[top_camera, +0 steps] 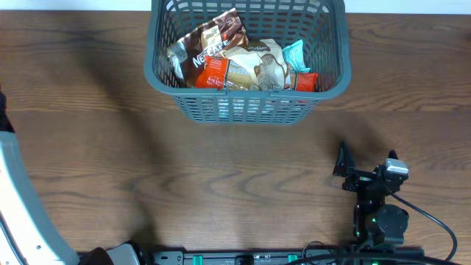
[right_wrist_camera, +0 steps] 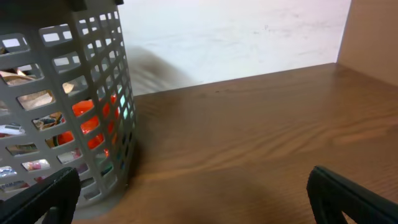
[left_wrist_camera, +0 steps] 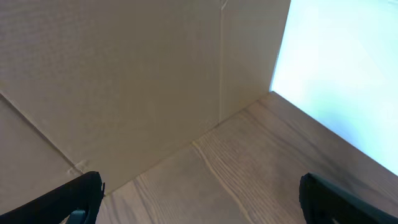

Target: Pack container

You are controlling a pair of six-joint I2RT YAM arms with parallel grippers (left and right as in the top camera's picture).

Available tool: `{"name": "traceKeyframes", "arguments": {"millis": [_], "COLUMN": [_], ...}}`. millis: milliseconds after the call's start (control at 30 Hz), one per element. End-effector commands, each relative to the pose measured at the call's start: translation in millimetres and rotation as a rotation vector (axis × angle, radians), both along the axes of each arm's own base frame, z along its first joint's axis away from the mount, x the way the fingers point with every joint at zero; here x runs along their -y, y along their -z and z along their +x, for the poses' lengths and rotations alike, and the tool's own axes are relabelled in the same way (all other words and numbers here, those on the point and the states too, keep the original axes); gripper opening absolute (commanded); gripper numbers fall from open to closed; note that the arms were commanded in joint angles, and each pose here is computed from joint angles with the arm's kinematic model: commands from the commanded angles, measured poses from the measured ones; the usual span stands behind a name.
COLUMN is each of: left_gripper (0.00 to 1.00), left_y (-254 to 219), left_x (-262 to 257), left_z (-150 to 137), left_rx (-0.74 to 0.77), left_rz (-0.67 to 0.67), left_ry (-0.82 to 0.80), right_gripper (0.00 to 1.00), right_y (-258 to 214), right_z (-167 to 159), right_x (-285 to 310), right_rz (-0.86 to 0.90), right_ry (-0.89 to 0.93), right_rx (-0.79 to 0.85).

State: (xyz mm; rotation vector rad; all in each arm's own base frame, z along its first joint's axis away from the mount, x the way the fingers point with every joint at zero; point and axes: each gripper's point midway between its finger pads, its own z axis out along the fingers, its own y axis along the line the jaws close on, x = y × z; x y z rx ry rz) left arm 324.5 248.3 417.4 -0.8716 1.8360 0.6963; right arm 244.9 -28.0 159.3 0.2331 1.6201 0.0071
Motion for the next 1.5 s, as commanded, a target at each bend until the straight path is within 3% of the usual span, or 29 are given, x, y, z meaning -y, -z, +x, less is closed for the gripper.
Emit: {"name": "traceKeyframes", "arguments": {"millis": [0,400,600,900,1100,1267,1467], "left_gripper": [0.99,0.99,0.99,0.99,0.98,0.99,0.99], "left_y": [-1,-18,-36,-71,-96,-101,-74], "left_x": [-5,11,37,151,226,253,257], "left_z": [-6,-16,-36,-28,-50,-81,-105], "left_rx": [0.005,0.041,0.072,0.234,0.341,0.451,0.481], "left_rz": [0.0,0.017,0.025,-0.056,-0.107,-0.23,-0.289], "left_ry": [-0.028,-0.002,0.046,0.542,0.849,0.908,0.9], "right_gripper": [0.99,0.99,0.99,0.99,0.99,0.99,0.99], "right_y": [0,0,0,0,0,0,0], "right_z": [-1,-1,-1,-1,-1,-1,-1], "right_x": [4,4,4,4,4,4,4], "right_rz": [0.014,0.014,0.014,0.014,0.014,0.014,0.014], "right_ry": [0.019,0.019,0.019,0.019,0.019,0.019,0.019], "right_rx": [0.003,0.003,0.003,0.003,0.003,0.003,0.003]}}
